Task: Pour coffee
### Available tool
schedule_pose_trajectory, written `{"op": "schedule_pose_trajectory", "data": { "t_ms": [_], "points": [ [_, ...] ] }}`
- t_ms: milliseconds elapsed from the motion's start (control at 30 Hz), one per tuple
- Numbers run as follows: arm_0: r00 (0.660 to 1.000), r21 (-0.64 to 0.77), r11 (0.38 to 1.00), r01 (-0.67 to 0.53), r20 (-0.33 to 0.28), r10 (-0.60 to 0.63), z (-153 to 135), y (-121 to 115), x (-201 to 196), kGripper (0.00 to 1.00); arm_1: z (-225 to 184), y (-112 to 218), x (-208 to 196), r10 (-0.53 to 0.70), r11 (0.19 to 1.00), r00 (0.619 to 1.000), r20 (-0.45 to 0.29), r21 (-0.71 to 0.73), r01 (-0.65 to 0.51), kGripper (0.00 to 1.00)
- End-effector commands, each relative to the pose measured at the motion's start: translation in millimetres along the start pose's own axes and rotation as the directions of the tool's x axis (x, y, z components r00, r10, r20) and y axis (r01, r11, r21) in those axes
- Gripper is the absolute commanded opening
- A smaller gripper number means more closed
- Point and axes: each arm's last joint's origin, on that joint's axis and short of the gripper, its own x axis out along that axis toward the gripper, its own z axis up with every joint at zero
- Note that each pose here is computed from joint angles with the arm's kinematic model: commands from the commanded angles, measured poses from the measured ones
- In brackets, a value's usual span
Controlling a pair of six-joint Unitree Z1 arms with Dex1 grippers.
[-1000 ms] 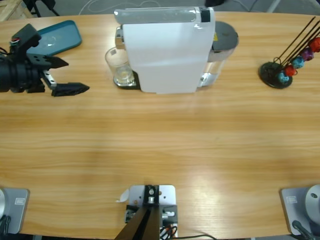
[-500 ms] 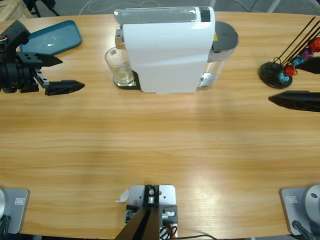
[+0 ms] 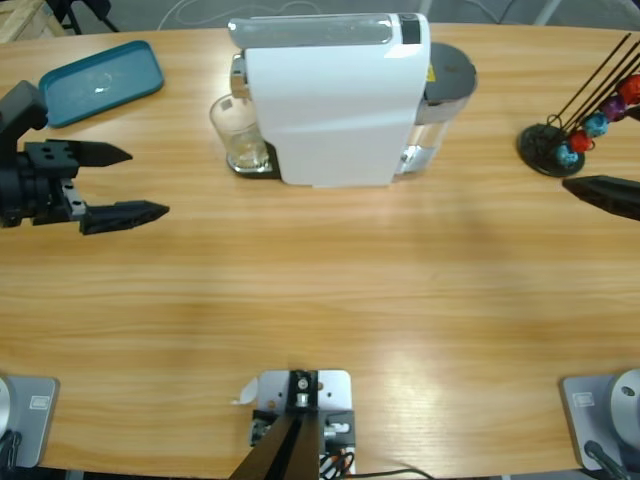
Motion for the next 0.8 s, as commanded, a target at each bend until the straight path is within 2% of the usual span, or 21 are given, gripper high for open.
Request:
{"op": "schedule_pose_trajectory", "data": {
  "t_ms": [33,100,200,333,433,500,600,733,800],
  "points": [
    [0.997,-0.016,0.999,-0.032,0.067,0.033,-10,-5,-20,1.000,-12,1,-3,-0.021,1.000,0.999,-0.033,0.015,0.022,1.000],
    [0.992,-0.043,0.998,-0.050,0.110,0.054,-13,-10,-38,1.000,-8,0,-6,-0.021,0.999,0.998,-0.054,0.027,0.023,1.000],
    [0.988,-0.061,0.992,-0.106,0.108,0.112,-17,-12,-54,1.000,6,-2,-10,0.006,0.999,0.989,-0.146,0.033,-0.001,1.000],
    [0.987,-0.061,0.992,-0.111,0.113,0.117,-15,-15,-66,1.000,-1,1,-26,0.052,0.997,0.995,-0.086,0.057,-0.047,1.000],
    [0.990,-0.069,0.990,-0.122,0.065,0.126,-12,-16,-75,1.000,-9,2,-34,0.036,0.996,0.999,-0.027,0.086,-0.034,1.000],
    [0.989,-0.070,0.988,-0.134,0.046,0.138,-17,-17,-76,1.000,-9,2,-31,0.036,0.996,0.999,-0.037,0.087,-0.033,1.000],
    [0.991,-0.066,0.990,-0.125,0.050,0.128,-20,-18,-72,1.000,-10,2,-28,0.036,0.996,0.999,-0.037,0.087,-0.032,1.000],
    [0.979,-0.062,0.983,-0.170,0.102,0.176,-27,-18,-73,1.000,-12,3,-24,0.036,0.995,0.998,-0.043,0.096,-0.031,1.000],
    [0.974,-0.061,0.979,-0.194,0.106,0.199,-28,-16,-72,1.000,-11,2,-20,0.028,0.994,0.998,-0.058,0.102,-0.022,1.000]
  ]
}}
